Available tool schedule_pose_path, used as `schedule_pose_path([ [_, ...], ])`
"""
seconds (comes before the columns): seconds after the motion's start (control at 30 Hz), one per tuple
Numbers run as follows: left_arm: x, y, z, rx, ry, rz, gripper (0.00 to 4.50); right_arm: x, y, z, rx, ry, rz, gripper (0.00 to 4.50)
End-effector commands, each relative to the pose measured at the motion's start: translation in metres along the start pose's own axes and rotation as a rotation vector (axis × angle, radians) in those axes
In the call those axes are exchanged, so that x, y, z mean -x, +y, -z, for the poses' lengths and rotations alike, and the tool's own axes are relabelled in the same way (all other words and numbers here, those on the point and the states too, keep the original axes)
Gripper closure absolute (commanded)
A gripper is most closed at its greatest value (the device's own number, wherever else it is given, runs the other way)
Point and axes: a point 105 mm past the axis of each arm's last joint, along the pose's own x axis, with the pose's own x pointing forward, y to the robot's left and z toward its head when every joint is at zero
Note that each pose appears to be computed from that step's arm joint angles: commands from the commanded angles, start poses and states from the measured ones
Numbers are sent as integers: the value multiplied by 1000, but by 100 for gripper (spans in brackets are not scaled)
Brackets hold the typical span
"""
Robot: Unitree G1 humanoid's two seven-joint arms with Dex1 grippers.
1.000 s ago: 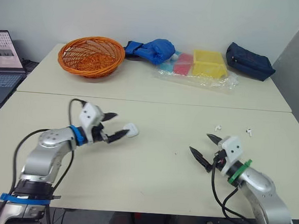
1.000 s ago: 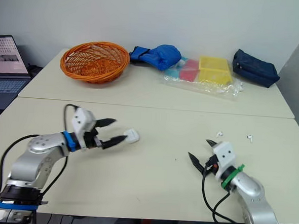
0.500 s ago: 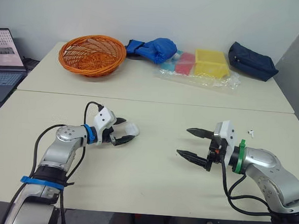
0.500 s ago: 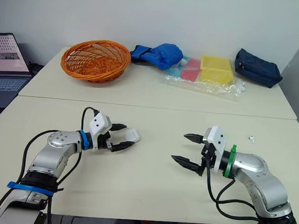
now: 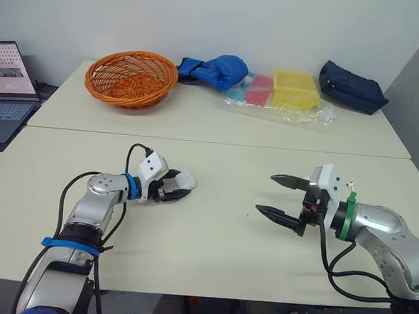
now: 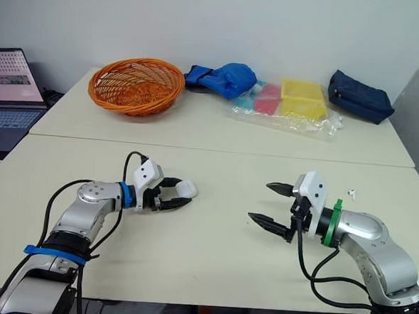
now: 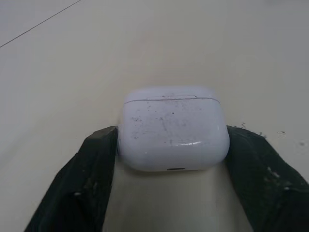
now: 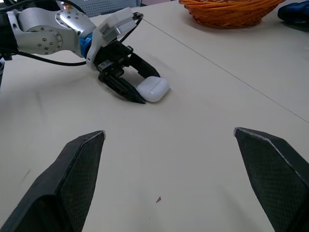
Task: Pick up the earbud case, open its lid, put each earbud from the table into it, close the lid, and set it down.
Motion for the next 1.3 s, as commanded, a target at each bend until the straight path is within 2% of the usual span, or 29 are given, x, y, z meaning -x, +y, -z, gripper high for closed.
schedule_pose_path([
  [0.03,0,0,5,9,19,0,174,3,1,-10,42,-28,11,0],
  [0.23,-1,9,-15,-157,-17,-41,174,-8,-8,-24,12,-77,67,0],
  [0.3,-4,8,-34,-270,-71,-44,174,-15,-5,-32,-53,-121,64,0],
  [0.37,-7,-2,-82,-613,-235,-37,174,-29,-7,-31,-190,-121,58,0],
  [0.43,-7,-18,-105,-859,-348,-6,174,-40,-6,-26,-294,-94,25,0],
  [0.53,-7,-22,-107,-936,-384,5,174,-44,-5,-26,-332,-78,14,0],
  [0.63,-4,-31,-134,-1145,-536,-42,174,-56,-13,-36,-424,-141,-20,0],
  [0.7,-4,-35,-142,-1224,-590,-49,174,-61,-16,-40,-458,-165,-24,0],
  [0.87,-7,-39,-141,-1286,-611,-26,174,-67,-9,-56,-491,-217,-93,0],
  [1.3,-13,-45,-144,-1342,-646,-6,174,-91,1,-56,-517,-167,-126,0],
])
